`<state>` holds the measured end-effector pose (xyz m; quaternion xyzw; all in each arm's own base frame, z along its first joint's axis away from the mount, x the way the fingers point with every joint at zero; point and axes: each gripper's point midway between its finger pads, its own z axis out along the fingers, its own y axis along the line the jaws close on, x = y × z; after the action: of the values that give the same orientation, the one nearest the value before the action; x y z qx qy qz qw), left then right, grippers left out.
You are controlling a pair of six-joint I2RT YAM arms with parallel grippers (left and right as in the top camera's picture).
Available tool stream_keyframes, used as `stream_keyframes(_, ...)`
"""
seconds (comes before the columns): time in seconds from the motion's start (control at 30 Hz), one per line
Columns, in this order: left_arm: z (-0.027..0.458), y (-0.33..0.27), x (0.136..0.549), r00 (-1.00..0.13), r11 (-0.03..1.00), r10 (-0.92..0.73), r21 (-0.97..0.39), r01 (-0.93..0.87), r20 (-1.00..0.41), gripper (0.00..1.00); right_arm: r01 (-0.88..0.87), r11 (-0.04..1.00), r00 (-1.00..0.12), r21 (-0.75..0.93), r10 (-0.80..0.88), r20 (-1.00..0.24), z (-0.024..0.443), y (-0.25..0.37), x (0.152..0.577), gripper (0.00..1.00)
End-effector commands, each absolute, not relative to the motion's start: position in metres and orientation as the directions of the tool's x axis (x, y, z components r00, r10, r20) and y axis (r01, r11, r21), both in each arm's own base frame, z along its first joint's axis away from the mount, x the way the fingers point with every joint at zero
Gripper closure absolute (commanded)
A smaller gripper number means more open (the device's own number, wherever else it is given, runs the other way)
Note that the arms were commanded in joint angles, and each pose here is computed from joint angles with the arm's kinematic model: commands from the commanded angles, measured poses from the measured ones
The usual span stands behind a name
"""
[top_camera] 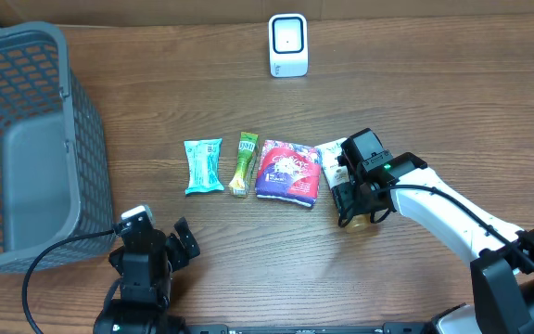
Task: Scan the item barcode
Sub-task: 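Grasp the Pantene tube with the right gripper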
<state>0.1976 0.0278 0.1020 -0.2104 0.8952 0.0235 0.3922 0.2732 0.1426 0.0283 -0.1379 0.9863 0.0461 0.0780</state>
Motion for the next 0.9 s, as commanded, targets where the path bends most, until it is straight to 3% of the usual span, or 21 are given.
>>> stream_keyframes(0.0, 0.103, 0.030, 0.198, -0.583, 0.900, -0.375, -0.132, -0.415, -0.720, 0.00, -0.291, 0.956, -0.943, 0.037, -0.280, -0.180, 0.027, 0.140, 0.277, 0.32)
stream_keyframes(0.1, 0.103, 0.030, 0.198, -0.583, 0.900, -0.375, -0.132, -0.415, -0.720, 0.00, -0.229, 0.972, -0.953, -0.062, -0.236, -0.191, 0.028, 0.121, 0.283, 0.32)
stream_keyframes(0.2, 0.103, 0.030, 0.198, -0.583, 0.900, -0.375, -0.132, -0.415, -0.720, 0.01, 0.044, 0.973, -0.967, -0.228, -0.016, -0.253, 0.034, 0.077, 0.292, 0.28)
stream_keyframes(0.27, 0.103, 0.030, 0.198, -0.583, 0.900, -0.375, -0.132, -0.415, -0.720, 0.00, 0.108, 0.966, -0.964, -0.236, 0.044, -0.260, 0.035, 0.066, 0.293, 0.28)
stream_keyframes(0.43, 0.103, 0.030, 0.198, -0.583, 0.900, -0.375, -0.132, -0.415, -0.720, 0.00, 0.018, 0.991, -0.975, -0.133, -0.012, -0.224, 0.030, 0.080, 0.296, 0.27)
stream_keyframes(0.6, 0.103, 0.030, 0.198, -0.583, 0.900, -0.375, -0.132, -0.415, -0.720, 0.00, -0.177, 0.982, -0.948, -0.061, -0.187, -0.258, 0.032, 0.103, 0.309, 0.21)
stream_keyframes(0.63, 0.103, 0.030, 0.198, -0.583, 0.900, -0.375, -0.132, -0.415, -0.720, 0.00, -0.192, 0.979, -0.940, -0.062, -0.202, -0.276, 0.033, 0.104, 0.314, 0.16)
stream_keyframes(0.87, 0.103, 0.030, 0.198, -0.583, 0.900, -0.375, -0.132, -0.415, -0.720, 0.01, -0.242, 0.969, -0.914, -0.040, -0.242, -0.324, 0.034, 0.114, 0.325, 0.17)
